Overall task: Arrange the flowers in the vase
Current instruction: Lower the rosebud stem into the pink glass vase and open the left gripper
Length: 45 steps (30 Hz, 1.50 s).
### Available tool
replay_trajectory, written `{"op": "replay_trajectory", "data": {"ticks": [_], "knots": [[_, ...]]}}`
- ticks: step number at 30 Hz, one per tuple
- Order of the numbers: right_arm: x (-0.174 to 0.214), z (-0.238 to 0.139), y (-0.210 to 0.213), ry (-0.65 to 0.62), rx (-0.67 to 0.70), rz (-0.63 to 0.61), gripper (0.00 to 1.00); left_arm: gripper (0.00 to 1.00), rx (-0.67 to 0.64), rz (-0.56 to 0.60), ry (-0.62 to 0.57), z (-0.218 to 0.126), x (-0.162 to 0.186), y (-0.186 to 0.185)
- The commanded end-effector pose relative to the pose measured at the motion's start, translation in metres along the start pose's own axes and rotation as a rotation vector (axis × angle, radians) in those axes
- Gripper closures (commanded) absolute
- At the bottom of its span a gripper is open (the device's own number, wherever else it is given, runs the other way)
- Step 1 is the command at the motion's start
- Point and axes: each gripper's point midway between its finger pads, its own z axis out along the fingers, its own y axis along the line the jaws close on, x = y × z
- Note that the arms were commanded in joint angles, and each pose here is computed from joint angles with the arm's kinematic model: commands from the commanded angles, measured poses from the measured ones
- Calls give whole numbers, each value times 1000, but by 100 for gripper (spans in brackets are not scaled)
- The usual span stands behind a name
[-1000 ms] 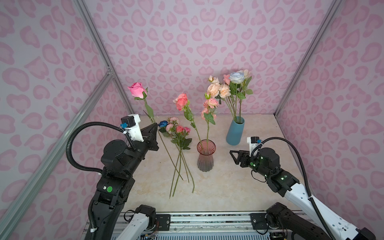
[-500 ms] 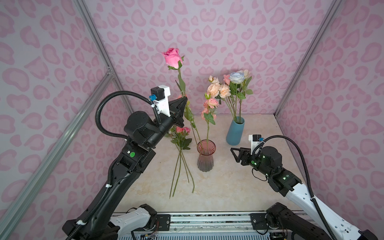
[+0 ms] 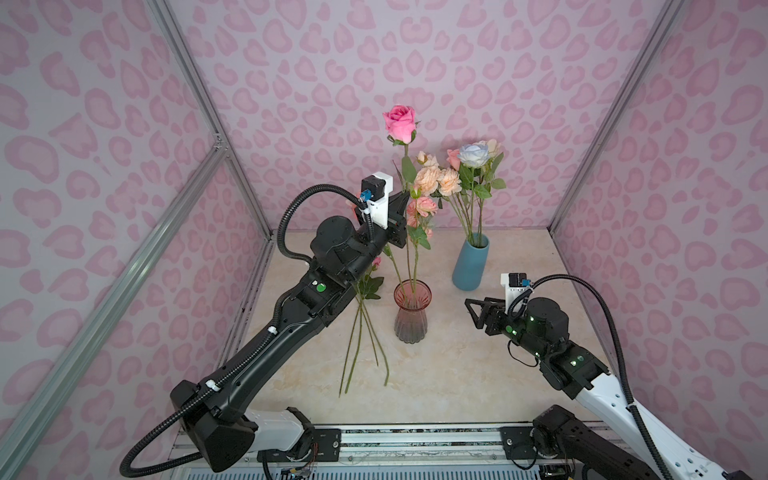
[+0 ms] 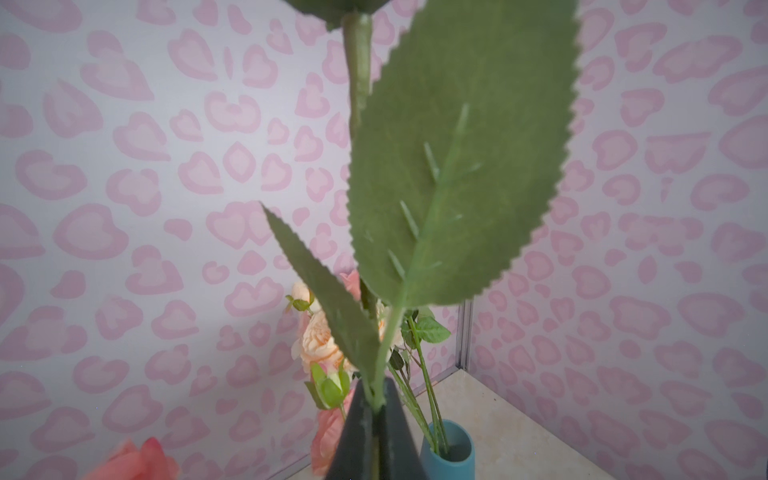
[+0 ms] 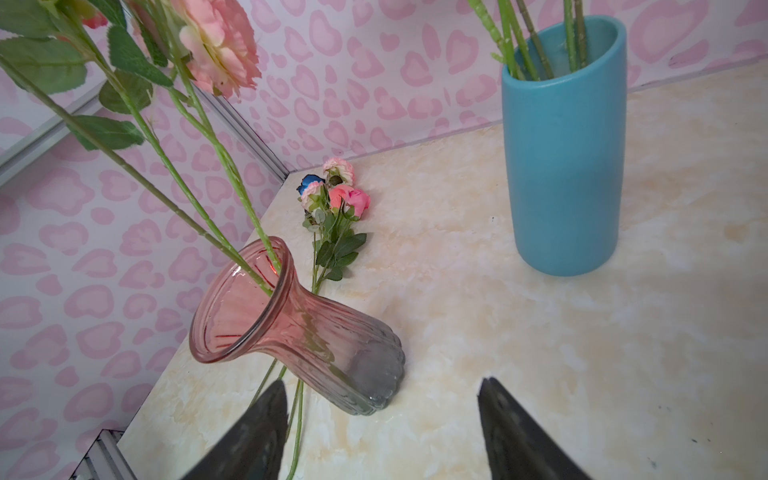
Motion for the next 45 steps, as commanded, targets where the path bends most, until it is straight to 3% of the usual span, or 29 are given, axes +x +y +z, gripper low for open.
{"op": "replay_trajectory", "data": {"ticks": [1, 4, 13, 17, 20, 23, 32, 45], "knots": [[3, 0, -4, 4, 18, -15, 27, 97, -9, 40, 3, -1, 12, -6], [5, 0, -5, 5, 19, -11, 26, 97, -1, 59, 72, -6, 45, -17], [10, 2, -6, 19, 14, 14, 26, 89, 18, 49, 178, -27, 95, -35], [9, 2, -5, 19, 10, 26, 26, 76, 30, 42, 208, -30, 106, -39], [8, 2, -3, 20, 5, 31, 26, 57, 34, 42, 223, -32, 107, -41], [8, 1, -4, 16, 9, 36, 26, 49, 35, 30, 223, -37, 105, -41], [6, 2, -2, 20, 5, 37, 26, 45, -27, 9, 253, -56, 109, -28], [4, 5, 3, 29, -7, 17, 23, 34, -23, 39, 444, -53, 163, -32]]}}
